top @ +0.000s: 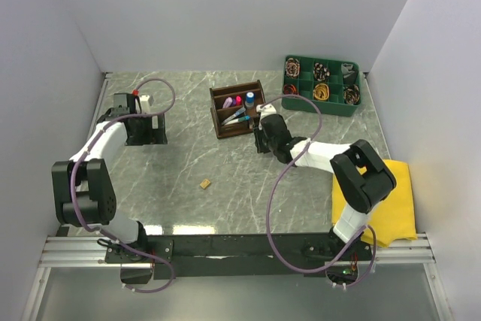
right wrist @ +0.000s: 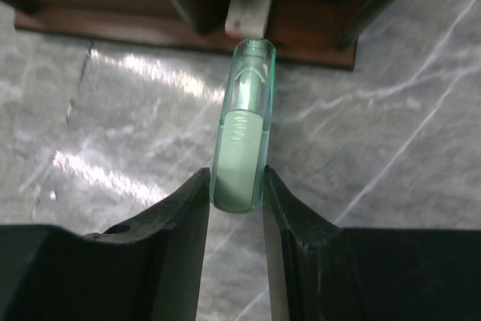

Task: Sort the stationery into containers
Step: Place the stationery in the storage box.

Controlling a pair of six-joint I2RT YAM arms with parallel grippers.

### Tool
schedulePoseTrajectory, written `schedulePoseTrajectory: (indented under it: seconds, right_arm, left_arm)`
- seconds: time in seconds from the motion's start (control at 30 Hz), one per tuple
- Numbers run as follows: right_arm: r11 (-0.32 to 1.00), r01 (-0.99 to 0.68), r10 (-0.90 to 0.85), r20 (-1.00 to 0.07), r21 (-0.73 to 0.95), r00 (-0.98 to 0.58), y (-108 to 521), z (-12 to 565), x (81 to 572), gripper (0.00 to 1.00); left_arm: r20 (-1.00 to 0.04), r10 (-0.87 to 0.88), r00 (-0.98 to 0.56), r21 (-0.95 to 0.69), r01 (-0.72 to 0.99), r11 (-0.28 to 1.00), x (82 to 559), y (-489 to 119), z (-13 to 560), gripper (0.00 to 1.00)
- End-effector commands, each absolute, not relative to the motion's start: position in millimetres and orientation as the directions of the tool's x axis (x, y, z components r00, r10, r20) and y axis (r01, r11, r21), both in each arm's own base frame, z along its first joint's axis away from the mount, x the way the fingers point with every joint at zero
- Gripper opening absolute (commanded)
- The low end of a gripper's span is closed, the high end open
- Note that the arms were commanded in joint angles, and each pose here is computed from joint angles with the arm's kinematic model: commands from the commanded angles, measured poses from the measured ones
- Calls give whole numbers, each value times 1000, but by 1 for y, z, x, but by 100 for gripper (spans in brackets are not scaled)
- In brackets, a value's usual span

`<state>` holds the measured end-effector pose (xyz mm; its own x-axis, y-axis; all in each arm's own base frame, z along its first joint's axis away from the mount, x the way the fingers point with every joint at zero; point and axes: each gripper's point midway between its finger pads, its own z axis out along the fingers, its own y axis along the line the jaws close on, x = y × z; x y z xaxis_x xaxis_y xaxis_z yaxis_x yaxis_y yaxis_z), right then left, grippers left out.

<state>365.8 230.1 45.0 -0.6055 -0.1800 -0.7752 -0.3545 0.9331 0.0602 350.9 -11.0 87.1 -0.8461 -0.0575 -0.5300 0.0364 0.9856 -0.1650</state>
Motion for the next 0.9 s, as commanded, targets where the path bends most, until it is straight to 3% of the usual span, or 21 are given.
schedulePoseTrajectory:
  seconds: [0.0,0.87]
  right_arm:
    - [940,-337,-145,-836,50,-529,237,74,400,3]
    - [947,-320,-146,-877,9,-457,255,84,456,8]
  left_arm:
    - [-566,-78,-821,-177,28,984,368,-11,99,99]
    - [-536,-87,-840,-205,29,978,374,-15,88,99]
